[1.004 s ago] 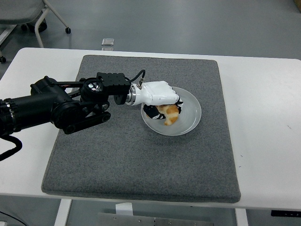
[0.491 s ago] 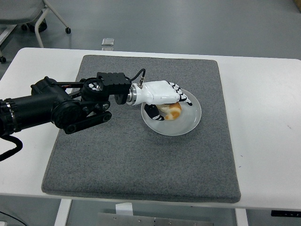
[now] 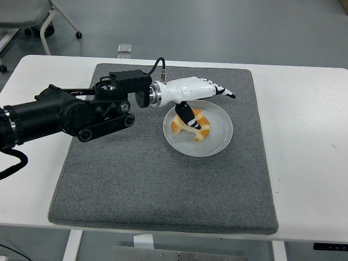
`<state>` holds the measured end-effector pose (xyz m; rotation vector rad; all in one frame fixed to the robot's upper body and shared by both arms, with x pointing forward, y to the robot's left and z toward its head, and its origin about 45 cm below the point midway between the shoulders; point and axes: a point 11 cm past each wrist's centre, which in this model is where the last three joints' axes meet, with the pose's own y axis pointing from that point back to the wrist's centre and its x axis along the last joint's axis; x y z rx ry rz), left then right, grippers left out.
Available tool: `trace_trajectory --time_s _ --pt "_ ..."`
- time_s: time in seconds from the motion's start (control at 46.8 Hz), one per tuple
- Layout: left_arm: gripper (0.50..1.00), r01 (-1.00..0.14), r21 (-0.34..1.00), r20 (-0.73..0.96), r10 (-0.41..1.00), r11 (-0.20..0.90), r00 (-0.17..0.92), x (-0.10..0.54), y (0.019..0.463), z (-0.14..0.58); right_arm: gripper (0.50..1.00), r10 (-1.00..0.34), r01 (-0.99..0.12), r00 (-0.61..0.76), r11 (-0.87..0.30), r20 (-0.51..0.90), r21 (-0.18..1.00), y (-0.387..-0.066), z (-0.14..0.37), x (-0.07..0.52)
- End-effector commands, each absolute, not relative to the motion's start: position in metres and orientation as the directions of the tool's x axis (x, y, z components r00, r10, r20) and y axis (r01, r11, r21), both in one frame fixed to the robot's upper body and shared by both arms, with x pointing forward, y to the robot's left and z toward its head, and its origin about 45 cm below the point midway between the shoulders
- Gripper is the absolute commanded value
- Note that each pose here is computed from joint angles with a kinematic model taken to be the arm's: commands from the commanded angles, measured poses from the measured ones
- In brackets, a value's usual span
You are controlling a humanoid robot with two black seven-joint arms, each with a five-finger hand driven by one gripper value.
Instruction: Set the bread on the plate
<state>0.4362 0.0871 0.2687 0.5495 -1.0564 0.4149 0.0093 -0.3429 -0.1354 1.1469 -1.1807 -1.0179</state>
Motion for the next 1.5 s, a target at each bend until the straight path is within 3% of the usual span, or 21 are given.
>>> trace_trajectory --time_s 0.0,0.299,0.513,0.705,1.09,1.474 --pt "0.990 -0.593 0.168 0.872 0.161 0.787 0.461 0.442 0.088 0.282 0.932 -0.982 0.002 0.120 0.148 0.147 0.989 -0.343 -0.135 0.009" --pt "0.990 -0.723 -0.036 0.616 0.585 0.690 0.528 0.467 0.109 0.331 0.930 -0.982 0.002 0.118 0.149 0.148 0.989 -0.343 -0.135 0.009" --pt "0.992 -0.823 -0.092 0.426 0.769 0.561 0.477 0.482 0.143 0.342 0.930 -0.982 0.000 0.120 0.149 0.148 0.989 -0.343 -0.135 0.010" --pt "0.992 -0.911 -0.093 0.256 0.894 0.401 0.367 0.491 0.178 0.336 0.932 -0.982 0.000 0.120 0.149 0.148 0.989 -0.343 -0.135 0.010" --pt "0.992 -0.994 -0.066 -0.066 0.993 0.090 0.095 0.507 0.260 0.328 0.930 -0.982 0.002 0.120 0.149 0.148 0.989 -0.343 -0.135 0.009" --pt "0.996 -0.998 0.045 -0.196 0.979 -0.053 -0.061 0.501 0.326 0.291 0.930 -0.982 0.002 0.120 0.148 0.147 0.989 -0.343 -0.135 0.009"
